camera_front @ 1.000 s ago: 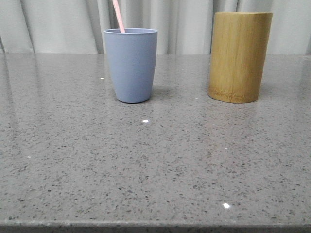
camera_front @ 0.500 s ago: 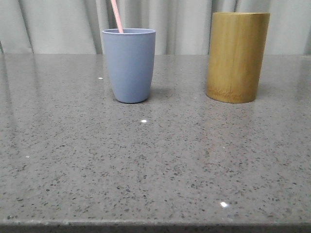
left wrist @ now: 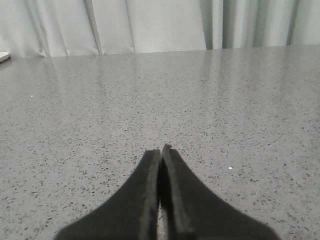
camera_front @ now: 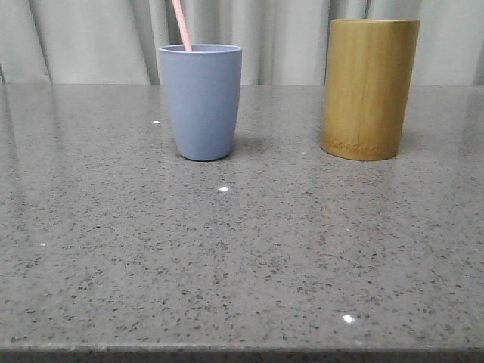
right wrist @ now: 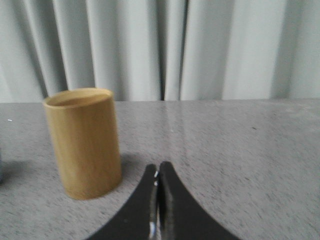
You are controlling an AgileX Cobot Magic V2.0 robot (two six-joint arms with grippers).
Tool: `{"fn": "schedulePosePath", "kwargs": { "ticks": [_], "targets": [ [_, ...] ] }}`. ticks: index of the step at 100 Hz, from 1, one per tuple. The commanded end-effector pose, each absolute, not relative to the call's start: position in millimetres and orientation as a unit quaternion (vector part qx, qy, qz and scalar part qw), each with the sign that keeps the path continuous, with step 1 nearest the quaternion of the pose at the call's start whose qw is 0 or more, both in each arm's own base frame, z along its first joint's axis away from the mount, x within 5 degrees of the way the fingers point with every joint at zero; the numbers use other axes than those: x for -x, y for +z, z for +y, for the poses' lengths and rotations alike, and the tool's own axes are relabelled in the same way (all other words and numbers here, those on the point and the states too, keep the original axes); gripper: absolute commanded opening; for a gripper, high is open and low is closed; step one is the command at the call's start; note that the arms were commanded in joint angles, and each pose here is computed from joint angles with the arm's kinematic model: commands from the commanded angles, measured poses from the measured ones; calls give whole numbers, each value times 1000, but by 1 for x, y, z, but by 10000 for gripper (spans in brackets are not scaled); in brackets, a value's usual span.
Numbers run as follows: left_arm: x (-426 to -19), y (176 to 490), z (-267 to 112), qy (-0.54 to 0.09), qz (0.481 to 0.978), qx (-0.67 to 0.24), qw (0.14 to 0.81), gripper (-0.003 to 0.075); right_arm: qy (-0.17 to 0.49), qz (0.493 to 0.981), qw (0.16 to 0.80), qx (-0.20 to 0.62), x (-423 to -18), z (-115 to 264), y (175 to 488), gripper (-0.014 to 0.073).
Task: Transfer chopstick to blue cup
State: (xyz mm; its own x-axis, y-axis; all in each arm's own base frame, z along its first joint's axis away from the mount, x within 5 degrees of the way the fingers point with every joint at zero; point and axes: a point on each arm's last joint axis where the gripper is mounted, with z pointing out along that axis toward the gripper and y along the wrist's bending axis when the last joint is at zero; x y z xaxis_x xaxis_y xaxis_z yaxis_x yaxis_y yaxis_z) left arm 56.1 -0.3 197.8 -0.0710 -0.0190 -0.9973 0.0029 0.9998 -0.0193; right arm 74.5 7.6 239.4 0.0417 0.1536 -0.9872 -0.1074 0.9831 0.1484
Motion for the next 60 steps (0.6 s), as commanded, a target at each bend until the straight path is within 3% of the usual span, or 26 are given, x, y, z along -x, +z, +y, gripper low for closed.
{"fn": "schedulePosePath", "kwargs": {
  "ticks": [1,25,60],
  "targets": [
    [-54,204,0,-12,695,9,719,-19,77,647,758,-22,-70,5,244,-57],
    [-54,204,0,-12,695,9,719,-19,60,642,764,-36,-61,2,215,-57],
    [-54,204,0,-12,695,9,719,-19,52,687,723,-44,-55,0,202,-57]
  ]
}}
